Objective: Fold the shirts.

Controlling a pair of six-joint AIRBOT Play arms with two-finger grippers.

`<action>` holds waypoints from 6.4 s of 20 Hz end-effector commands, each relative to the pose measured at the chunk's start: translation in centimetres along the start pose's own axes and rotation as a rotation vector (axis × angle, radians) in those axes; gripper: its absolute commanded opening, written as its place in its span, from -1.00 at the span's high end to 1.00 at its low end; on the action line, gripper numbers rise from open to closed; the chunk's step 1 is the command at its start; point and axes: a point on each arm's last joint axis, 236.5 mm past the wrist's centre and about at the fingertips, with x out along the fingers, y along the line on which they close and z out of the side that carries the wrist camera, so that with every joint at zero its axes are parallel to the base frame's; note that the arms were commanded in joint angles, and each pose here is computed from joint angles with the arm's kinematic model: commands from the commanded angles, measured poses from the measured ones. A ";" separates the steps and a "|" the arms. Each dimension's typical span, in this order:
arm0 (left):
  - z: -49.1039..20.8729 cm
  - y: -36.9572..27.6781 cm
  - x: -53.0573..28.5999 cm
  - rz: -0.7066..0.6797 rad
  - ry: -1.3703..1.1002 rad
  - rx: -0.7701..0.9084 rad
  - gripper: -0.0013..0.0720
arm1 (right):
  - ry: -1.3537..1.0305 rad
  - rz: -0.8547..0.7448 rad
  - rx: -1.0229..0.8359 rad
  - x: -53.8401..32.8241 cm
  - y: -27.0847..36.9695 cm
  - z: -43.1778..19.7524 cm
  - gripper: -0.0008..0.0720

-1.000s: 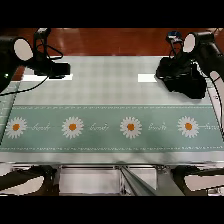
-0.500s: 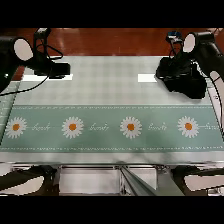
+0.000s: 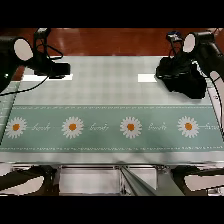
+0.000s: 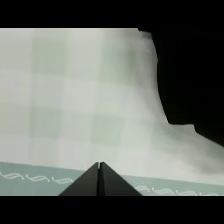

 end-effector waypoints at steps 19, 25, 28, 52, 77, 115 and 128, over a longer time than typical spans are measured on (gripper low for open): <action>2.8 -0.5 8.0 -0.007 -0.066 0.007 -0.42 | -0.174 -0.079 0.490 12.7 -19.4 3.3 -0.16; 1.1 -2.4 6.2 -0.022 0.019 0.043 -0.42 | 0.020 0.017 0.416 14.8 -15.8 -0.2 0.92; 2.4 -0.2 -0.2 -0.008 -0.027 0.091 -0.42 | -0.084 0.094 0.310 8.6 -14.2 3.6 0.92; -7.0 0.4 -8.1 -0.214 -0.263 -0.140 -0.42 | -0.389 0.619 -0.243 -15.9 24.9 -3.5 0.92; -21.0 -11.1 7.9 -0.663 0.420 -0.399 -0.42 | -0.090 0.483 0.604 1.9 0.8 -18.8 -0.16; 11.7 -3.7 -26.6 -0.814 -0.572 -0.048 0.90 | -0.810 0.466 -0.072 -36.7 5.0 0.6 0.92; -1.5 1.3 -47.1 0.043 -1.028 0.125 0.90 | -0.804 0.126 0.015 -42.0 -1.0 -17.1 0.92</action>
